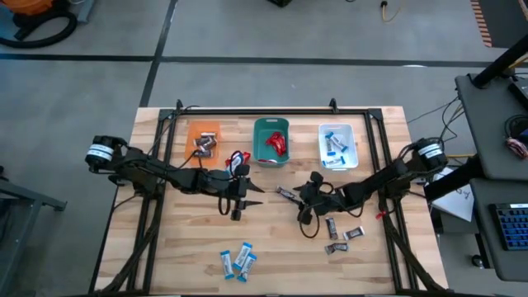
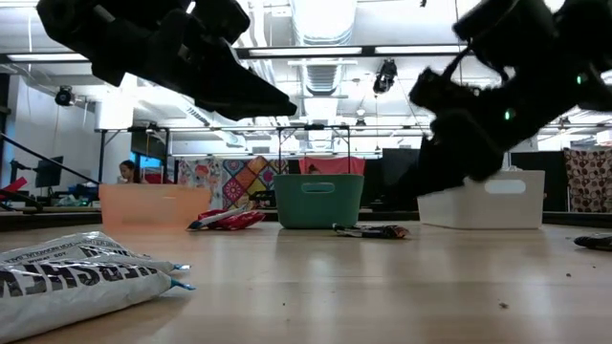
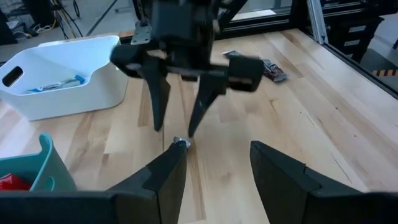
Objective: Organize candy in baskets
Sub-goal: Put the black chocolate bar into the orange bin
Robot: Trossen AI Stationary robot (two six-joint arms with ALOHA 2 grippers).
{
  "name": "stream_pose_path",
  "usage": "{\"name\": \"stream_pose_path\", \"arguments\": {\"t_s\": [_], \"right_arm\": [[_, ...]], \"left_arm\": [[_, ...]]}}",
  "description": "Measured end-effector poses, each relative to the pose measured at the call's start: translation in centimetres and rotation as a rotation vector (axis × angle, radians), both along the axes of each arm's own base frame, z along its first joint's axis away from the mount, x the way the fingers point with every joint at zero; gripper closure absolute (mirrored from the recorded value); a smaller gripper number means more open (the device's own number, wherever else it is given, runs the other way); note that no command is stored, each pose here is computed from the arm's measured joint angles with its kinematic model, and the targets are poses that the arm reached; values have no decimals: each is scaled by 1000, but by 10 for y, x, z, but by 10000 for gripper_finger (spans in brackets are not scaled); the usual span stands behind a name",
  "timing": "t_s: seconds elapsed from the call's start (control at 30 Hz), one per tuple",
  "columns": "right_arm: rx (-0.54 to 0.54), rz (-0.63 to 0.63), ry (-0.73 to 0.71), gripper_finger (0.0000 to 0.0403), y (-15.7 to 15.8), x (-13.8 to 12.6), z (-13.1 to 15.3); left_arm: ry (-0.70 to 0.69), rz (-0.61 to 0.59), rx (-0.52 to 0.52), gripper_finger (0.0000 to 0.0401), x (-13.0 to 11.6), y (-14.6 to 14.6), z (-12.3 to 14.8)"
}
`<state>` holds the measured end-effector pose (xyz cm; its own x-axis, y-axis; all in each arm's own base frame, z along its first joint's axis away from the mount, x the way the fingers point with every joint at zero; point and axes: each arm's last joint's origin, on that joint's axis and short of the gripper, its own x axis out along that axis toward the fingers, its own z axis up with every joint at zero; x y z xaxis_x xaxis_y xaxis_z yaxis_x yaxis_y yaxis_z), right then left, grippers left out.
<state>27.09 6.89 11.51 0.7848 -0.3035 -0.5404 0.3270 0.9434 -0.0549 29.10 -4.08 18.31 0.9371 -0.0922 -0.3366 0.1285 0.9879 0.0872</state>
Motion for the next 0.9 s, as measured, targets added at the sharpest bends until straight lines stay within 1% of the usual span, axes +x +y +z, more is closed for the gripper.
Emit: {"name": "stream_pose_path", "arguments": {"t_s": [0.1,0.2,0.27,0.4,0.53,0.67,0.83,0.9], "right_arm": [[-9,-8,10,220,1,4,-15],[-51,-71,11,220,0,7,-27],[-54,-77,10,220,0,8,-32],[-37,-90,9,228,0,9,-40],[-14,-103,10,248,0,10,-45],[3,-97,14,285,1,10,-46],[13,-75,21,358,1,10,-46],[5,-64,21,379,2,10,-46]], "left_arm": [[2,4,-11,240,0,0,0],[6,6,-15,240,0,0,0],[7,6,-15,240,0,0,0],[10,6,-16,240,0,0,-1],[9,6,-15,239,0,0,-1],[6,6,-13,239,0,0,0],[5,6,-13,239,0,0,0],[5,6,-11,239,0,0,0]]}}
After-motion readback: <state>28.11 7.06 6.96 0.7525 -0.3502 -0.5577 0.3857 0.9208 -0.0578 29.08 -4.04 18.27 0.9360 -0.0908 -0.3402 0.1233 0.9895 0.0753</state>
